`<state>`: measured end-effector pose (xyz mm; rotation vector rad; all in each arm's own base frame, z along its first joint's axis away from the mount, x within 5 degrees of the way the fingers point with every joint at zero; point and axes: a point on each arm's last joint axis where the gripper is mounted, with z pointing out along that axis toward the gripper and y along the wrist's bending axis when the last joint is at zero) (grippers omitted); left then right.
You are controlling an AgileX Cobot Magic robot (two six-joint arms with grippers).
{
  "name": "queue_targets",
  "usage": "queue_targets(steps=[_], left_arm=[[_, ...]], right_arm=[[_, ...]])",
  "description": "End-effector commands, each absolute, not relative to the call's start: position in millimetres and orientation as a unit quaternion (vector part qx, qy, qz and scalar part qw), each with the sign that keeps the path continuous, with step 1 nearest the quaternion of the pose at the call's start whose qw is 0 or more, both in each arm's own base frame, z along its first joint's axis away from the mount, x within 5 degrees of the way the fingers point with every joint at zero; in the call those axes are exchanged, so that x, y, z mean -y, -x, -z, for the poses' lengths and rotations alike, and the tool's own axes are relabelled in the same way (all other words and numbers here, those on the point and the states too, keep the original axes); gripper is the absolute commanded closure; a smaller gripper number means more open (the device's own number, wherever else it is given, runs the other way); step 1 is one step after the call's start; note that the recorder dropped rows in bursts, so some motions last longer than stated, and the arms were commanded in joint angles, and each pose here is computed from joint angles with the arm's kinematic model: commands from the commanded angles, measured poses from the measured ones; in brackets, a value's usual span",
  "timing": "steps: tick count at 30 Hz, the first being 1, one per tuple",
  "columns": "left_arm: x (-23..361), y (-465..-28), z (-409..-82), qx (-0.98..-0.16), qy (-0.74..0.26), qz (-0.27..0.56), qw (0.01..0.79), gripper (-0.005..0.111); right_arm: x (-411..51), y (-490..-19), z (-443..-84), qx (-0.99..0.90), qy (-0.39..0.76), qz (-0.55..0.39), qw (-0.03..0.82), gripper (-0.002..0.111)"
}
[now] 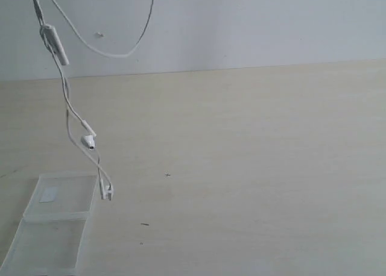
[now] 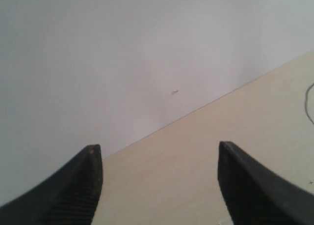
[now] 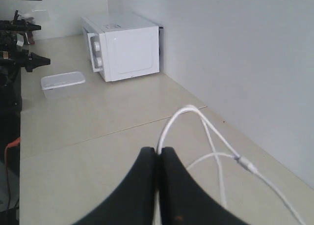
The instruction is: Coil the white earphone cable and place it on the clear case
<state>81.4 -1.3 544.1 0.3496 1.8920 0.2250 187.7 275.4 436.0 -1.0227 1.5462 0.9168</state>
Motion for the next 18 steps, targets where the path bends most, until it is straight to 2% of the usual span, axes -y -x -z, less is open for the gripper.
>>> queue_targets(steps=[1,7,12,18], left_arm=[[5,-81,-543,-0.802,-0.157,-0.075,0.572,0.041],[8,-81,-543,-0.799,-0.17,-0.067,0.572,0.041],[9,-85,-539,-0.805,-0.172,-0.061,0.564,0.041],[22,-96,-522,-0.813,-0.215,-0.005,0.54,0.042]], right_arm=[[-273,-185,-435,-0.645,0.45,-0.36,0.502,0.108],[-269,-187,-424,-0.666,0.485,-0.305,0.479,0.108],[-267,-183,-418,-0.677,0.503,-0.297,0.448,0.108],[-265,-179,-412,-0.681,0.527,-0.289,0.417,0.108]])
